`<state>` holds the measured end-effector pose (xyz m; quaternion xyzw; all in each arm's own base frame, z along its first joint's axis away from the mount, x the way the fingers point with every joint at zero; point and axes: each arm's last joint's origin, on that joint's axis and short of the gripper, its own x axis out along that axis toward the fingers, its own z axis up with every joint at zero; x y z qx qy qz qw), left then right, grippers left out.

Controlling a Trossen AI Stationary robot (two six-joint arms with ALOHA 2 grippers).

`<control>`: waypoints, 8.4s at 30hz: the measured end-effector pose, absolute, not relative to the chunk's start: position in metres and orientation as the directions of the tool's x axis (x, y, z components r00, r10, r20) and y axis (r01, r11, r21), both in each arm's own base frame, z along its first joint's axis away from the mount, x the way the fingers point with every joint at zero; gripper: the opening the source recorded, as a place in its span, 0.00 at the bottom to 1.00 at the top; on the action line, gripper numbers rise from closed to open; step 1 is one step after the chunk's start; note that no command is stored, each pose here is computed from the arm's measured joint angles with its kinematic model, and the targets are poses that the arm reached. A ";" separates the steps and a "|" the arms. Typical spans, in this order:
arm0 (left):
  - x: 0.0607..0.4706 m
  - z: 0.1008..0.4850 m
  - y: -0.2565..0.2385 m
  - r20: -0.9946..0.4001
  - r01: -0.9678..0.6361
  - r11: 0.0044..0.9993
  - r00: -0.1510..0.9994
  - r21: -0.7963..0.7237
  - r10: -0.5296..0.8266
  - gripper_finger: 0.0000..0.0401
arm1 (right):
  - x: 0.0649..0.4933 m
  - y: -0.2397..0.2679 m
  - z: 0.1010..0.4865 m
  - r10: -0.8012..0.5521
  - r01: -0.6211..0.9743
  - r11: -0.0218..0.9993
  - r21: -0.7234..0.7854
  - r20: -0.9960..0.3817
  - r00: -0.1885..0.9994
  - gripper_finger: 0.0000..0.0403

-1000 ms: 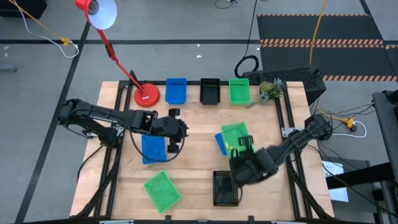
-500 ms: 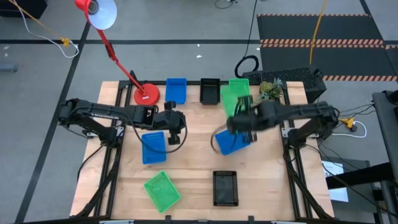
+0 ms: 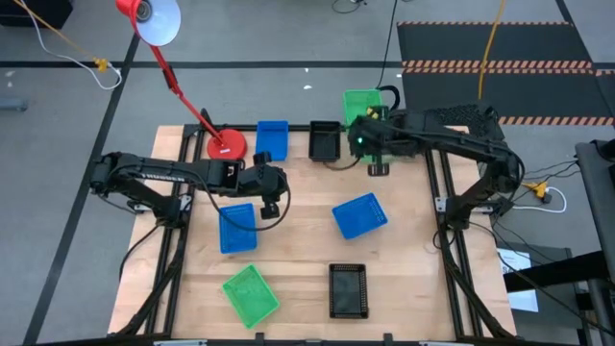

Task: Stack baskets by color
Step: Stack the bottom right green basket on top of the top green basket, then stack the bottom left blue basket on top of the top blue basket

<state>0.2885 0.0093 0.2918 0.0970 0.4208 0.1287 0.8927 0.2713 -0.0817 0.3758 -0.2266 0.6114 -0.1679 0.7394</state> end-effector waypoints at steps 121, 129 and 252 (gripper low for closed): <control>0.290 0.298 -0.008 -0.710 -0.129 0.960 0.649 0.248 0.271 0.35 | 0.206 -0.080 0.320 -0.357 0.290 0.929 -0.231 -0.768 0.532 0.56; 0.275 0.312 -0.039 -0.777 -0.146 0.965 0.573 0.217 0.262 0.35 | 0.195 -0.033 0.337 -0.252 0.287 0.955 -0.075 -0.714 0.653 0.53; 0.309 0.355 0.003 -0.741 0.251 0.697 0.265 0.671 0.618 0.02 | 0.203 0.098 0.321 -0.183 0.105 0.982 -0.157 -0.656 0.732 0.53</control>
